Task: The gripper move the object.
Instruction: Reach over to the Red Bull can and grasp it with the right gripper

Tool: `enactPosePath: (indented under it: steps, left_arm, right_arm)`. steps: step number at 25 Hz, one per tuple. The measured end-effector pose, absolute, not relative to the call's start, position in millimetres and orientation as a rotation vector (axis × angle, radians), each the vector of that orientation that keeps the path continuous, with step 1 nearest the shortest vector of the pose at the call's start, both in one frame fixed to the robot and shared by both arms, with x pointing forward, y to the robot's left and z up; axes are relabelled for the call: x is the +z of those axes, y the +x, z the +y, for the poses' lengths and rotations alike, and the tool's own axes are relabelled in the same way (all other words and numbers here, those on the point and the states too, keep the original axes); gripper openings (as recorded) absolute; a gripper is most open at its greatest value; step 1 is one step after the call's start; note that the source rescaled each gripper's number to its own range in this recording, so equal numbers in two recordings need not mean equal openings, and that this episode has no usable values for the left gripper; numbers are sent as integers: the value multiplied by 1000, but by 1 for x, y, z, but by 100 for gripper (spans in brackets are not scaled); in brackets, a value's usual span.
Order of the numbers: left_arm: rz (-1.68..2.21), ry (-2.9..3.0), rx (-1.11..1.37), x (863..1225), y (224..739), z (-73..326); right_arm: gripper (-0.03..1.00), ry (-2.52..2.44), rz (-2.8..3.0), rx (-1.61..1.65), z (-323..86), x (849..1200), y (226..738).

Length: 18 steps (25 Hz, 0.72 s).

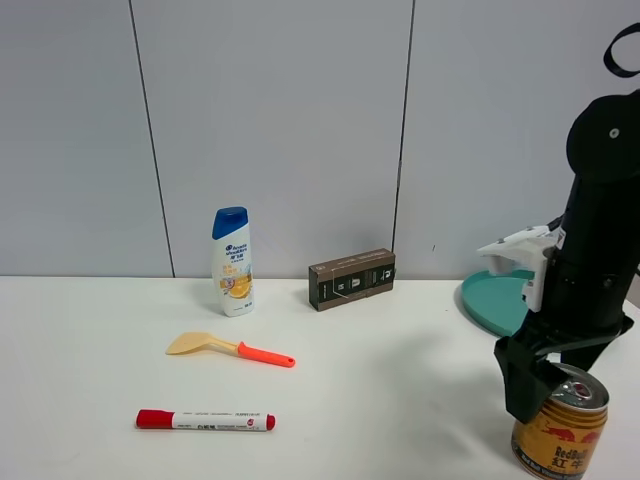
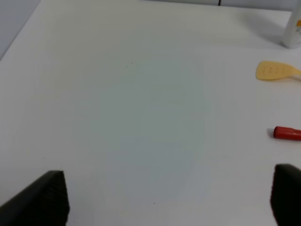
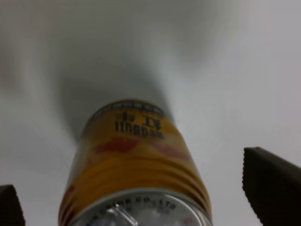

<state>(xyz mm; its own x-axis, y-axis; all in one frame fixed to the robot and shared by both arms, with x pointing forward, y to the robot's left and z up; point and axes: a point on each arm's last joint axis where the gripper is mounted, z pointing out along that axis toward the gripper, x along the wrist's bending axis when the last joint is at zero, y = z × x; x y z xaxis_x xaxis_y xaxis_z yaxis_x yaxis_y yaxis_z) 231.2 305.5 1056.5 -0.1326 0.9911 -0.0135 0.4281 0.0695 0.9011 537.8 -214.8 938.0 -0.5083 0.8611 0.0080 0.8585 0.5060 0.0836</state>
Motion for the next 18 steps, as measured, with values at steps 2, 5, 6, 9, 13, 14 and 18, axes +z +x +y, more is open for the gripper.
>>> enactPosePath:
  steps: [2, 5, 6, 9, 13, 14, 18]
  left_arm:
    - [1653, 1434, 1025, 1056, 231, 305]
    - [1653, 1434, 1025, 1056, 231, 305]
    - [1653, 1434, 1025, 1056, 231, 305]
    - [1653, 1434, 1025, 1056, 231, 305]
    - [1653, 1434, 1025, 1056, 231, 305]
    - [1653, 1434, 1025, 1056, 231, 305]
    - [1653, 1434, 1025, 1056, 231, 305]
  right_arm:
    - [81, 1545, 2704, 105, -215, 932, 539]
    - [81, 1554, 2718, 81, -214, 926, 539]
    - [81, 1557, 2724, 71, -215, 925, 539]
    - [81, 1560, 2730, 62, -215, 925, 538]
    - [81, 1563, 2736, 53, -215, 925, 537]
    - [81, 1566, 2741, 44, -215, 925, 537]
    - [81, 1570, 2748, 33, -215, 925, 536]
